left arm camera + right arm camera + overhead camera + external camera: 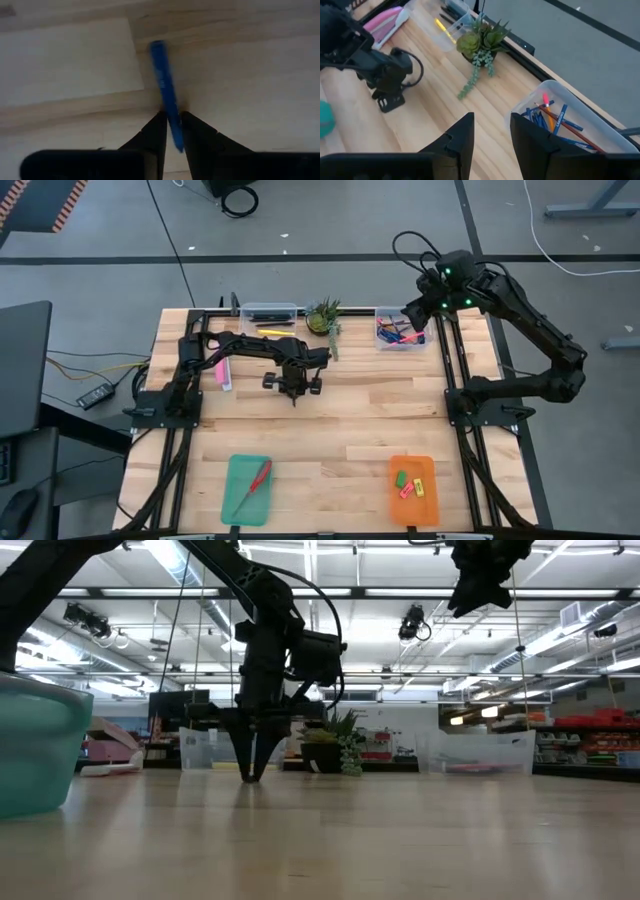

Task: Sort crayons/erasers/pens/pencils in bins
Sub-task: Put the blue crayon into the right transparent bin

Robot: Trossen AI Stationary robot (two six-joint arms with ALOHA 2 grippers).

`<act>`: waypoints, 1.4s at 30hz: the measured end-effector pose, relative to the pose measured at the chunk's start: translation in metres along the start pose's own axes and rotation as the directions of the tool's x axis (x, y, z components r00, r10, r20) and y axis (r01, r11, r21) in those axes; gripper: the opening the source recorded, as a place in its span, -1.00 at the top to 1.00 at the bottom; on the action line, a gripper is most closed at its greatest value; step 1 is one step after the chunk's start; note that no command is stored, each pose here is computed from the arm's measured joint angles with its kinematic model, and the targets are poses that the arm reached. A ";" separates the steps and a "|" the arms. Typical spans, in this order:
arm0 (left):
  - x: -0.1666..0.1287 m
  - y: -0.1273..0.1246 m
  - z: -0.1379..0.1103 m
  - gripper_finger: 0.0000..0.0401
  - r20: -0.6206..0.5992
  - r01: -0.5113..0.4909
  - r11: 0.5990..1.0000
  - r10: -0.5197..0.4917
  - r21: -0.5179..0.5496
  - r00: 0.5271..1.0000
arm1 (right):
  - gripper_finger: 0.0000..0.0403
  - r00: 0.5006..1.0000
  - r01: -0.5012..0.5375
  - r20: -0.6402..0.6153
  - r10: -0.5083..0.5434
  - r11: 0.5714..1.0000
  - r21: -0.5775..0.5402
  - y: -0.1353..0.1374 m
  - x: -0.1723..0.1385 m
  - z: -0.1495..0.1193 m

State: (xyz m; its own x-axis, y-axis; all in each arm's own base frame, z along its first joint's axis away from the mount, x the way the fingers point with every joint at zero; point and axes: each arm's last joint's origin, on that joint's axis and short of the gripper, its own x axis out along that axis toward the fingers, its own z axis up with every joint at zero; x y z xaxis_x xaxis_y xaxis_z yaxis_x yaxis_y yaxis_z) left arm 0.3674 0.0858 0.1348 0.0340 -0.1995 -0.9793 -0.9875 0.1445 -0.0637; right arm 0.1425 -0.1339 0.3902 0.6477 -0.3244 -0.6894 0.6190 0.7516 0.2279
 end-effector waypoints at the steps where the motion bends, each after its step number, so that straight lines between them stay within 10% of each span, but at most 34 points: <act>1: 0.000 0.000 0.000 0.69 0.001 0.002 1.000 -0.002 0.026 1.000 | 0.34 1.000 0.001 0.007 -0.001 1.000 0.007 0.000 0.000 0.001; 13: -0.002 -0.001 0.000 0.80 -0.003 0.024 0.948 -0.024 0.317 1.000 | 0.34 0.994 0.090 0.047 -0.097 0.986 0.140 -0.003 0.000 0.004; 24: -0.072 -0.030 -0.004 0.85 0.093 0.217 0.842 -0.299 0.495 0.950 | 0.34 0.997 0.055 0.042 -0.070 0.956 0.287 -0.002 0.000 0.004; 33: -0.173 -0.064 -0.010 0.78 0.182 0.376 0.679 -0.600 0.630 0.779 | 0.34 0.939 -0.335 0.039 0.342 0.879 0.339 0.013 -0.016 -0.002; 42: -0.261 -0.071 -0.013 0.83 0.238 0.511 0.495 -0.840 0.703 0.487 | 0.33 0.895 -0.423 0.269 0.355 0.868 0.262 0.035 -0.051 0.000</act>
State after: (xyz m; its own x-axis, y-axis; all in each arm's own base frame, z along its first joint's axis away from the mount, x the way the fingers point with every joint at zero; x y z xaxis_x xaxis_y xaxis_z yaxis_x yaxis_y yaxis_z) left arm 0.4269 0.1153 0.3976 0.8831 0.0119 -0.4690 -0.3630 0.6507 -0.6669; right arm 0.1310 -0.0912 0.4334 0.9193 -0.1776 -0.3513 0.3792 0.6389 0.6693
